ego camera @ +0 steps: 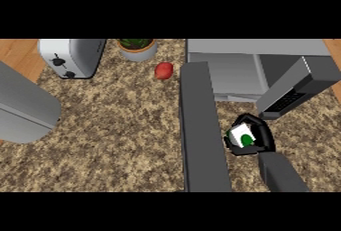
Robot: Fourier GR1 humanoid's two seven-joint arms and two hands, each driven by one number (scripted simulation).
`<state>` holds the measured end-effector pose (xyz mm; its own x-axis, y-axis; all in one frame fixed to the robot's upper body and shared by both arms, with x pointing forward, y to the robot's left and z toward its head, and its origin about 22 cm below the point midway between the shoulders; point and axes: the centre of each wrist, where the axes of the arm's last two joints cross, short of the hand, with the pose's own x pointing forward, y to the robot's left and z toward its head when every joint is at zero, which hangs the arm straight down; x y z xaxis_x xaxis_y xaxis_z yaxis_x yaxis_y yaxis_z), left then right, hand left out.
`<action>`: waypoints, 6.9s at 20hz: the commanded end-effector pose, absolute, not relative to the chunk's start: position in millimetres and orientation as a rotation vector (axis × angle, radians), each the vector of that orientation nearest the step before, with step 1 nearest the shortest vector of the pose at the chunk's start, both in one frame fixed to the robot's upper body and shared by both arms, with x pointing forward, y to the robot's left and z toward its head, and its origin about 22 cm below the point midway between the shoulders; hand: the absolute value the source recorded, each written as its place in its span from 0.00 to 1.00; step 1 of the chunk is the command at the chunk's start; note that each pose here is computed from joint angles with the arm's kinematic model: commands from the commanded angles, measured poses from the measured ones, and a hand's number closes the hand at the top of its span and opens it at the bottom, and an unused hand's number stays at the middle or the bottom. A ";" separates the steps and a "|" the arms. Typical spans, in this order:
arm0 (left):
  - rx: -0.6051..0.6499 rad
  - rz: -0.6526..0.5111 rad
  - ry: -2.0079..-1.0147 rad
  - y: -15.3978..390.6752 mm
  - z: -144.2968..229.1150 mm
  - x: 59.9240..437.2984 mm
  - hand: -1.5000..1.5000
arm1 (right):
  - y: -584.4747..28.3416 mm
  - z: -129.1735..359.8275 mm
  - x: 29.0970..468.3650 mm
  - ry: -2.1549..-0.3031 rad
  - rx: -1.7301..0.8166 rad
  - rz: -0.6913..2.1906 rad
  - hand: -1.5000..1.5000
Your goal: Pick up the milk, place it into the microwave and close the microwave
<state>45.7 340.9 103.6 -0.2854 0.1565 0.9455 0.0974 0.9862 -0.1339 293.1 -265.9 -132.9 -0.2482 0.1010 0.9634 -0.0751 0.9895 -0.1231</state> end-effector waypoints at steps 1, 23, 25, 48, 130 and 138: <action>-0.225 0.039 -1.930 335.7 119.3 40.1 0.00 | -262.3 -126.2 304.3 -1.899 -0.079 0.180 1.00; -0.281 -0.027 -1.951 344.1 109.6 80.3 0.00 | -270.3 15.2 423.7 -1.837 -0.317 0.295 1.00; -0.276 -0.014 -1.948 351.0 109.6 78.4 0.00 | -279.4 7.7 417.5 -1.849 -0.414 0.327 1.00; -0.320 -0.094 -1.968 352.0 121.2 100.2 0.00 | -324.0 50.5 427.9 -1.804 -0.696 0.228 1.00; -0.544 -0.440 -1.672 253.1 19.0 188.3 0.00 | -237.7 -77.2 364.6 -1.779 0.267 0.039 0.00; -0.541 -0.493 -1.652 239.8 0.2 196.9 1.00 | -256.2 -127.6 305.7 -1.712 0.162 0.066 0.00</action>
<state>183.2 250.4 11.8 -0.1199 0.0861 0.9891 0.6015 0.7989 0.0034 333.8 -236.7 -107.5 -0.1548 -0.0964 0.9832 -0.1685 0.9832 0.0699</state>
